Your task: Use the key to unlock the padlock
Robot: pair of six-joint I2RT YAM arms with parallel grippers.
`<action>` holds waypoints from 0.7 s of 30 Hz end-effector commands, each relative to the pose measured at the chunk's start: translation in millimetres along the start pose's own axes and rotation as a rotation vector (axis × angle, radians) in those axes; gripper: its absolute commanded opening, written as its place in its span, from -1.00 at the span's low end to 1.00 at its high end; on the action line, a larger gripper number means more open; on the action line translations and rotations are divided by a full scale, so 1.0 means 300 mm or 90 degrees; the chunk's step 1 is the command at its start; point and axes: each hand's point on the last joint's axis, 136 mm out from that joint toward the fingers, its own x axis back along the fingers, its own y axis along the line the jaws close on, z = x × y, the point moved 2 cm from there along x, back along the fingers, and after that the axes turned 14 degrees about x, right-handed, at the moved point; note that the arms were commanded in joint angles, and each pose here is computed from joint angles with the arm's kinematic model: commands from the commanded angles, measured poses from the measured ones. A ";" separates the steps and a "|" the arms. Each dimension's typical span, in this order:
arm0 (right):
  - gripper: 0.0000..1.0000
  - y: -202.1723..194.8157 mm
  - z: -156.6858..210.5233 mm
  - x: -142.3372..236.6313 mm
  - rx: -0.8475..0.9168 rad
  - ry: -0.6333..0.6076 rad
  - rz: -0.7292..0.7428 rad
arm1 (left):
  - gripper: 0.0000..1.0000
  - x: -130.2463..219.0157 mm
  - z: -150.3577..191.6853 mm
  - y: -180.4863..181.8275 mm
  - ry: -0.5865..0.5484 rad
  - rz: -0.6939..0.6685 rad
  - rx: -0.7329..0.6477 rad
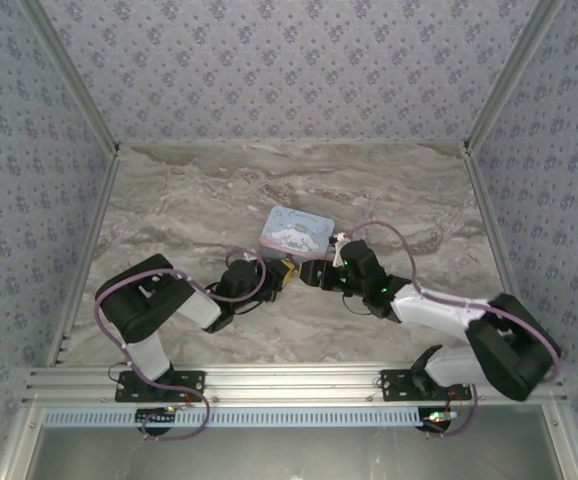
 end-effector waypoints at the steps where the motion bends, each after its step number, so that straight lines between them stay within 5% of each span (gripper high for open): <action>1: 0.16 -0.036 -0.008 0.073 0.197 -0.012 0.076 | -0.88 0.008 0.022 -0.061 0.006 0.029 -0.022; 11: 0.31 0.105 -0.056 0.201 0.664 -0.135 0.070 | -0.87 0.001 0.040 -0.086 0.019 0.032 -0.025; 21: 0.31 0.067 0.025 0.113 0.962 -0.043 0.209 | -0.87 -0.001 0.050 -0.096 0.029 0.037 -0.018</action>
